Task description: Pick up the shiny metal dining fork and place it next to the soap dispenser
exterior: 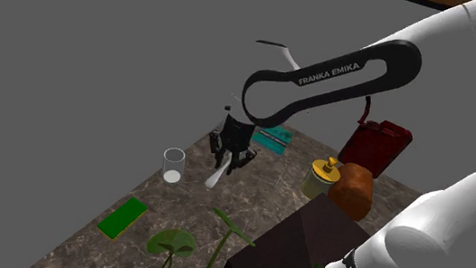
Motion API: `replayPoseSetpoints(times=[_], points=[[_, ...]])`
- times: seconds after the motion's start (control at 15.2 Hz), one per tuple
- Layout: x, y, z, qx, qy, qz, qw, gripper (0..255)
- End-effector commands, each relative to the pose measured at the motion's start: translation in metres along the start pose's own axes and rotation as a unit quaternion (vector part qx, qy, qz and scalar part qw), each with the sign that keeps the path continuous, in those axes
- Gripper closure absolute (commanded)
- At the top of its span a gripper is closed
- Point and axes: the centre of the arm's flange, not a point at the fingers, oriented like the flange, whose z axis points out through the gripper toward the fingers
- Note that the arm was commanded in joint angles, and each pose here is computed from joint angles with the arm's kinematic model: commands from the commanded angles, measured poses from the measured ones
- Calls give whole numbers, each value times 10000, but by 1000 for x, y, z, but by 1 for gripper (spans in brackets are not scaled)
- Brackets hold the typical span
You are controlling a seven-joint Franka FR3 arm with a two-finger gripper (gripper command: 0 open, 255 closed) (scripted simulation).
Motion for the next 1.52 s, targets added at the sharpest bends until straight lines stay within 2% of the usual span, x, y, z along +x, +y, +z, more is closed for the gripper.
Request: replayPoseSetpoints(times=[0.0, 1.45], points=[[22, 12, -4, 3, -5, -9, 10000, 255], [278, 144, -43, 3, -5, -9, 10000, 255]])
